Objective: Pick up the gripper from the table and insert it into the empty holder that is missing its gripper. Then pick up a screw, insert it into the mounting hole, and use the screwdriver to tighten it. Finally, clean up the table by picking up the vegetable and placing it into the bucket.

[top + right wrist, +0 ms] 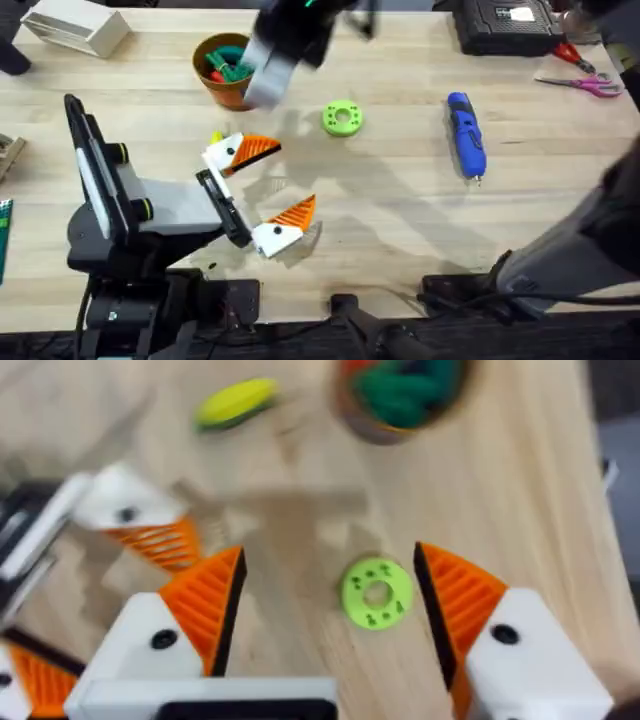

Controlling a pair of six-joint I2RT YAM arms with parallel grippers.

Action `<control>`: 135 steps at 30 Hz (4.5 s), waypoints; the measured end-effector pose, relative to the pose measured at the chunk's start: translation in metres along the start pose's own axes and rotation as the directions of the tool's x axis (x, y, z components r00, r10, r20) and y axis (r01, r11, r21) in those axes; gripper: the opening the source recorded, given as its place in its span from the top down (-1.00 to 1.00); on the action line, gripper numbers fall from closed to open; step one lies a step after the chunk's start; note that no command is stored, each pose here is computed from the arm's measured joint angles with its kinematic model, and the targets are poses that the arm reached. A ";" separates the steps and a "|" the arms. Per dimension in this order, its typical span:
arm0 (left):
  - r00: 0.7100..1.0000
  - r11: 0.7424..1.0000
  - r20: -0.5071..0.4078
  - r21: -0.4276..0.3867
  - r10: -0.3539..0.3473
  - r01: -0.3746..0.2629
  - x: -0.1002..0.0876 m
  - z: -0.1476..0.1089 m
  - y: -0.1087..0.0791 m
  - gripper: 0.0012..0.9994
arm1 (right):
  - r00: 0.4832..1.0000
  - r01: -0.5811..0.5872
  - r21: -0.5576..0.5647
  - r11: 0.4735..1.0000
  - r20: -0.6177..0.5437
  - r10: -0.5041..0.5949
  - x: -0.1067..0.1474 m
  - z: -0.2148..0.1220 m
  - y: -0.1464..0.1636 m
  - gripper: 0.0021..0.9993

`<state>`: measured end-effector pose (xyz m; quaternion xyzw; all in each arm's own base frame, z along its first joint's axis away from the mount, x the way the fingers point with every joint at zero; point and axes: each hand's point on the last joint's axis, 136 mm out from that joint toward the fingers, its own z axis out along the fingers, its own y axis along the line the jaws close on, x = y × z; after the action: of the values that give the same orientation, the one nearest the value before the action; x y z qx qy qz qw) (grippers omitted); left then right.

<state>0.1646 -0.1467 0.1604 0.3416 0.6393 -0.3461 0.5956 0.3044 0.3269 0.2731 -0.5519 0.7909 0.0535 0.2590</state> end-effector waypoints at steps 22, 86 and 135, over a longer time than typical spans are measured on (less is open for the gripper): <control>1.000 1.000 0.000 0.000 0.000 0.000 0.000 0.000 0.000 -0.97 | 0.676 -0.724 0.231 0.650 0.050 0.735 0.176 -0.057 -0.091 -0.93; 1.000 1.000 0.000 0.003 0.003 -0.003 0.000 0.000 -0.001 0.98 | 0.318 -0.848 0.444 0.289 -0.009 0.948 0.330 -0.065 -0.073 -0.94; 1.000 1.000 0.000 0.003 0.003 -0.003 0.000 0.000 -0.001 0.98 | 0.248 -0.827 0.444 0.346 -0.266 0.932 0.411 0.064 -0.123 -0.98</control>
<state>0.1641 -0.1470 0.1604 0.3435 0.6383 -0.3464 0.5955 0.3326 -0.0439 0.0502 0.0268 0.9984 -0.0329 0.0367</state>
